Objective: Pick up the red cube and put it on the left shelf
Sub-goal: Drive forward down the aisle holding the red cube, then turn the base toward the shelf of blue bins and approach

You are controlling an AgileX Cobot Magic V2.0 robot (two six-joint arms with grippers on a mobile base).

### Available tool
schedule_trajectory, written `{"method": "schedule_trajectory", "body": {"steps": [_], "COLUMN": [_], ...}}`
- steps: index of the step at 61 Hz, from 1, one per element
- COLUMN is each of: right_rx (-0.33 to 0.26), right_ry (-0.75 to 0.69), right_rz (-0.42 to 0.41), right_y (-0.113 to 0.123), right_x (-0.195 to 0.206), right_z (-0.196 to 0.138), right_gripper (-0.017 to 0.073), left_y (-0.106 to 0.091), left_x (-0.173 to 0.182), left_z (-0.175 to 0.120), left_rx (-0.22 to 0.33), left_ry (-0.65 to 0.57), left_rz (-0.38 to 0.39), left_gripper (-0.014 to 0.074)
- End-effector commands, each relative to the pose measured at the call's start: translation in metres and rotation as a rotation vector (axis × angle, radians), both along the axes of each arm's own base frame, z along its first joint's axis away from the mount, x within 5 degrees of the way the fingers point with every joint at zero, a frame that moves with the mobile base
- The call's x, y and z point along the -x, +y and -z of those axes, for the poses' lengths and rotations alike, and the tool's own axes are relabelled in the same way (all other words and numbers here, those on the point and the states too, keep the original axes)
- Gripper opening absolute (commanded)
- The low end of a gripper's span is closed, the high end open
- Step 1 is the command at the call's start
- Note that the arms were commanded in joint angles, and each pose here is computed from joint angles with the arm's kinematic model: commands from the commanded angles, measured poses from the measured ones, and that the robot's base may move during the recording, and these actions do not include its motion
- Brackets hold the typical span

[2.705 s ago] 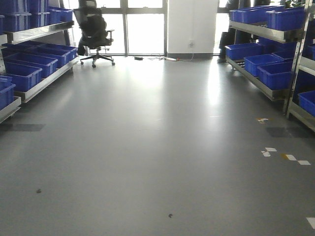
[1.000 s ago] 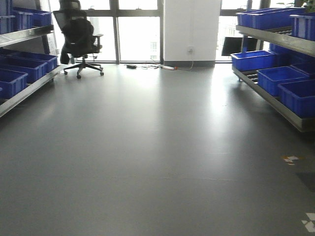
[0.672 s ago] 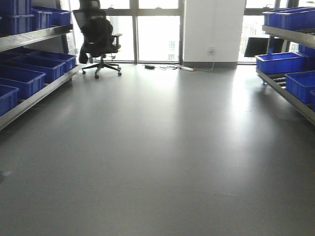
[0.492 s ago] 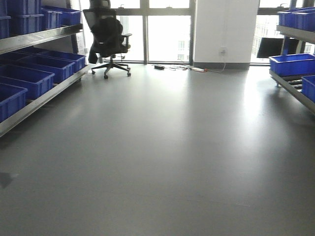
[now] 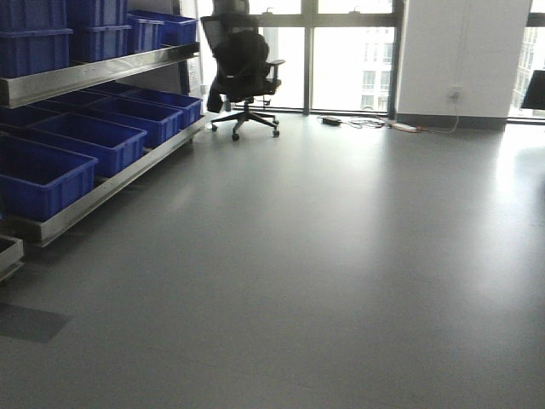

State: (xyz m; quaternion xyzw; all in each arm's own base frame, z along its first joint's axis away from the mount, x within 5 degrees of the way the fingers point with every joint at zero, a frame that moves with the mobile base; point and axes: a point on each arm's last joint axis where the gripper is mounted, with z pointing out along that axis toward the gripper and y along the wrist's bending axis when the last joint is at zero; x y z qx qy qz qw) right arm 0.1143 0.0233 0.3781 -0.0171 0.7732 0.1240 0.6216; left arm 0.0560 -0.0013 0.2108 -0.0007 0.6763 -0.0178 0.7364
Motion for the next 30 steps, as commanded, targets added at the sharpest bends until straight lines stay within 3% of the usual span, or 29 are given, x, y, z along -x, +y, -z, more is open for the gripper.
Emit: {"method": "schedule_trajectory", "body": {"steps": [1,30], "right_rx": [-0.022,-0.022], "right_ry": [-0.115,-0.115], "right_rz": [0.014,0.014], "right_y": [-0.0013,-0.0013], "right_x": [0.0004,0.0004], "right_z": [-0.0169,-0.0169], "right_gripper": [0.0056,0.0056], "left_y": [0.0001,0.0001], "left_x": [0.0009,0.0009], "left_z": [-0.0003,-0.0003], "left_rx": [0.001,0.001], "left_ry": [-0.076,-0.076], "left_rz": [-0.002,-0.002], "left_gripper": [0.0101,0.0101]}}
